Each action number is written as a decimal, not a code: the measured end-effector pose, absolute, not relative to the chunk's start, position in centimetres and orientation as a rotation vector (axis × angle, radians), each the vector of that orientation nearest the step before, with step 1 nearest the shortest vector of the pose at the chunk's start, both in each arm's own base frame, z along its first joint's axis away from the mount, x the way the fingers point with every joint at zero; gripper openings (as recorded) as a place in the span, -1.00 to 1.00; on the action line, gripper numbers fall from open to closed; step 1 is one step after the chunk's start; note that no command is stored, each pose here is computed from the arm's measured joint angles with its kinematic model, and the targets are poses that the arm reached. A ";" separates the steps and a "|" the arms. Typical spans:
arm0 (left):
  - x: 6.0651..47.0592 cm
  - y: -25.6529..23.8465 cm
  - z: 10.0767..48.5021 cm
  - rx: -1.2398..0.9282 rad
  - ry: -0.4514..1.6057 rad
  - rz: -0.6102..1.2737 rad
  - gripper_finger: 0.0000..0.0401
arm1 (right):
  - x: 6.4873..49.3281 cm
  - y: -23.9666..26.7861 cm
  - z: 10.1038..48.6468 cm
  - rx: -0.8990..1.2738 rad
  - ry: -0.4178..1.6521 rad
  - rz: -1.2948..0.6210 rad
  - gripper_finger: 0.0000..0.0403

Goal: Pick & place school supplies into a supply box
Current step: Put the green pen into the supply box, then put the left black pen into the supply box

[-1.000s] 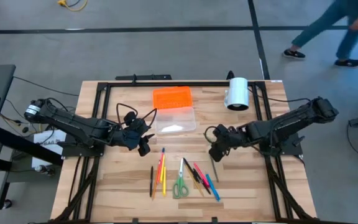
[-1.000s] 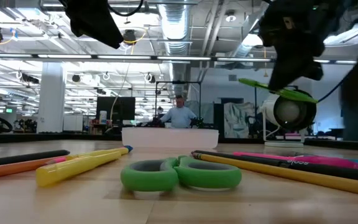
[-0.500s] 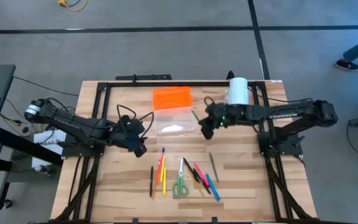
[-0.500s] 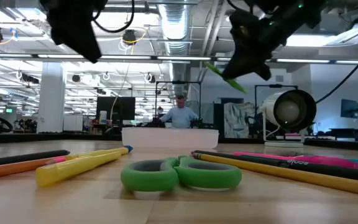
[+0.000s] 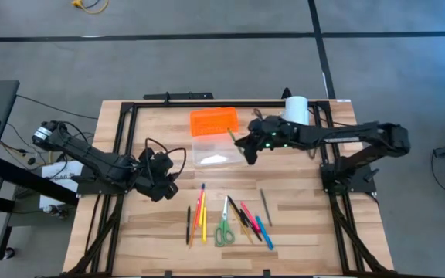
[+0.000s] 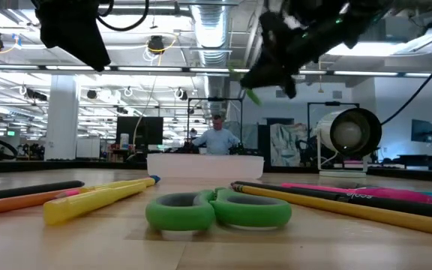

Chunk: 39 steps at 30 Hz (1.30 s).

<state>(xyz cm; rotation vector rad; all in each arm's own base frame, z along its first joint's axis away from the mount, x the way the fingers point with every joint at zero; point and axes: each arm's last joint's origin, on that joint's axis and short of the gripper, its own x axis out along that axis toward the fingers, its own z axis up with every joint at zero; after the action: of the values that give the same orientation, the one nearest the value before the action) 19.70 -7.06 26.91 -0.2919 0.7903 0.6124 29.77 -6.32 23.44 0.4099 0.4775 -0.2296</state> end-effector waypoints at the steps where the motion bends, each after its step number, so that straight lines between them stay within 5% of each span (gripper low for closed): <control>1: 19.7 -7.1 26.9 -0.292 0.789 0.611 -0.23 | 30.2 -6.5 22.9 0.409 0.503 -0.235 -0.97; 18: 19.4 -7.9 26.9 -0.330 0.767 0.606 -0.23 | 38.0 -9.3 19.6 0.190 0.863 -0.179 -0.94; 33: 19.2 -8.3 27.0 -0.311 0.729 0.617 -0.23 | 37.5 -11.2 18.8 0.279 0.953 -0.252 -0.54; 39: 19.2 -8.4 27.0 -0.353 0.745 0.606 -0.23 | 37.1 -9.8 21.4 0.273 0.890 -0.206 -0.43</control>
<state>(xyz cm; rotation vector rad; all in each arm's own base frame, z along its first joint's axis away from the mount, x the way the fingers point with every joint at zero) 19.16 -8.39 26.97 -0.3533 0.7449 0.6062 37.07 -9.80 21.40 0.2726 0.8899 -0.2060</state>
